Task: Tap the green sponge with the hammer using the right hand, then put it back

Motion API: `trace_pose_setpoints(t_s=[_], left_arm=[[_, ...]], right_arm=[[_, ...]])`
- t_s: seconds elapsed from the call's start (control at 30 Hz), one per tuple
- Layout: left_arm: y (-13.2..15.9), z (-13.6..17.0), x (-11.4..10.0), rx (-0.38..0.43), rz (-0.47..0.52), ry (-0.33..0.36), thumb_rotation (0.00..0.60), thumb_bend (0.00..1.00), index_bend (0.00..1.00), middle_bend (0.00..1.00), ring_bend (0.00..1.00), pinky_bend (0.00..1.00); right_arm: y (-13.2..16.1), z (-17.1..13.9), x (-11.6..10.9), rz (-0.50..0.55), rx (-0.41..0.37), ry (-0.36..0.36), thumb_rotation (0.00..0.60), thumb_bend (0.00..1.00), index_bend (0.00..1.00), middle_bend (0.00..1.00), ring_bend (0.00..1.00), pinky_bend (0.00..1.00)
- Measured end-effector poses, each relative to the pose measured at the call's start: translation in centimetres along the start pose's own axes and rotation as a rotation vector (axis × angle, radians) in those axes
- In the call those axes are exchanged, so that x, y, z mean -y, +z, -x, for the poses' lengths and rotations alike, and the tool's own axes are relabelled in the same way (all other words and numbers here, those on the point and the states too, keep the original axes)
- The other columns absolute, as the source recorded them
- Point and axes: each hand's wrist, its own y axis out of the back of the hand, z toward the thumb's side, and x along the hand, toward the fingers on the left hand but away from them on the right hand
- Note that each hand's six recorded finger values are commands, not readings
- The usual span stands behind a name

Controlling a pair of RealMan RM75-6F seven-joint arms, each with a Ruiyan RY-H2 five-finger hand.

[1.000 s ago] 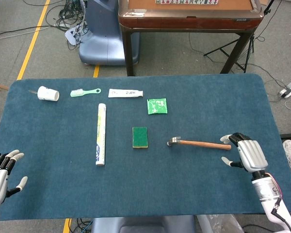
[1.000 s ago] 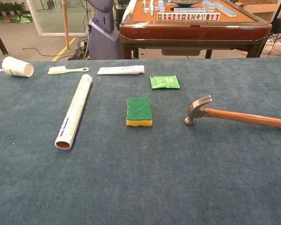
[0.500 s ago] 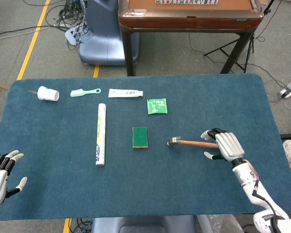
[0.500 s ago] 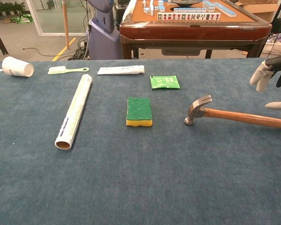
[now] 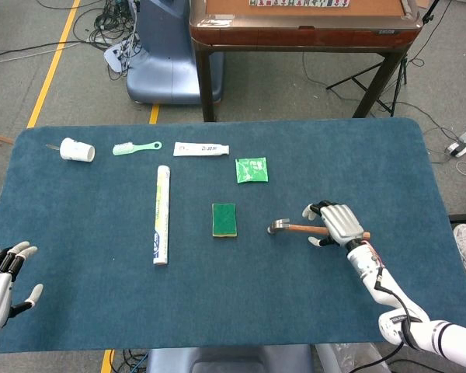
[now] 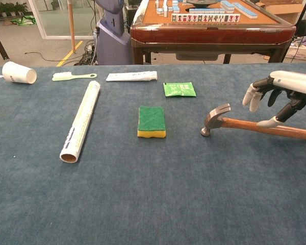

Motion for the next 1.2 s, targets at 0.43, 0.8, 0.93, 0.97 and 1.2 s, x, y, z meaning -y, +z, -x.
trace_pose_setpoints(t_s=[0.43, 0.8, 0.93, 0.97, 1.2], left_arm=[[-0.2, -0.1, 0.2, -0.009, -0.006, -0.005, 0.600, 0.25, 0.22, 0.17, 0.15, 0.08], [-0.4, 0.0, 0.3, -0.016, -0.007, -0.007, 0.600, 0.25, 0.22, 0.17, 0.15, 0.08], [-0.6, 0.0, 0.4, -0.019, -0.006, -0.010, 0.600, 0.25, 0.22, 0.17, 0.15, 0.08], [-0.6, 0.0, 0.4, -0.020, -0.006, -0.010, 0.600, 0.25, 0.22, 0.17, 0.15, 0.08], [-0.9, 0.1, 0.5, -0.027, -0.005, -0.010, 0.600, 0.25, 0.22, 0.17, 0.15, 0.08]], right_arm=[[1.3, 3.2, 2.4, -0.015, -0.007, 0.086, 0.600, 0.26, 0.38, 0.40, 0.25, 0.34], [1.4, 3.5, 3.1, -0.028, 0.000, 0.120, 0.600, 0.33, 0.38, 0.41, 0.25, 0.34], [1.4, 3.6, 3.3, -0.032, 0.001, 0.128, 0.600, 0.36, 0.38, 0.43, 0.25, 0.34], [1.5, 3.6, 3.3, -0.033, 0.001, 0.130, 0.600, 0.37, 0.38, 0.43, 0.26, 0.34], [1.8, 3.6, 3.6, -0.038, -0.003, 0.143, 0.600, 0.40, 0.38, 0.44, 0.27, 0.34]])
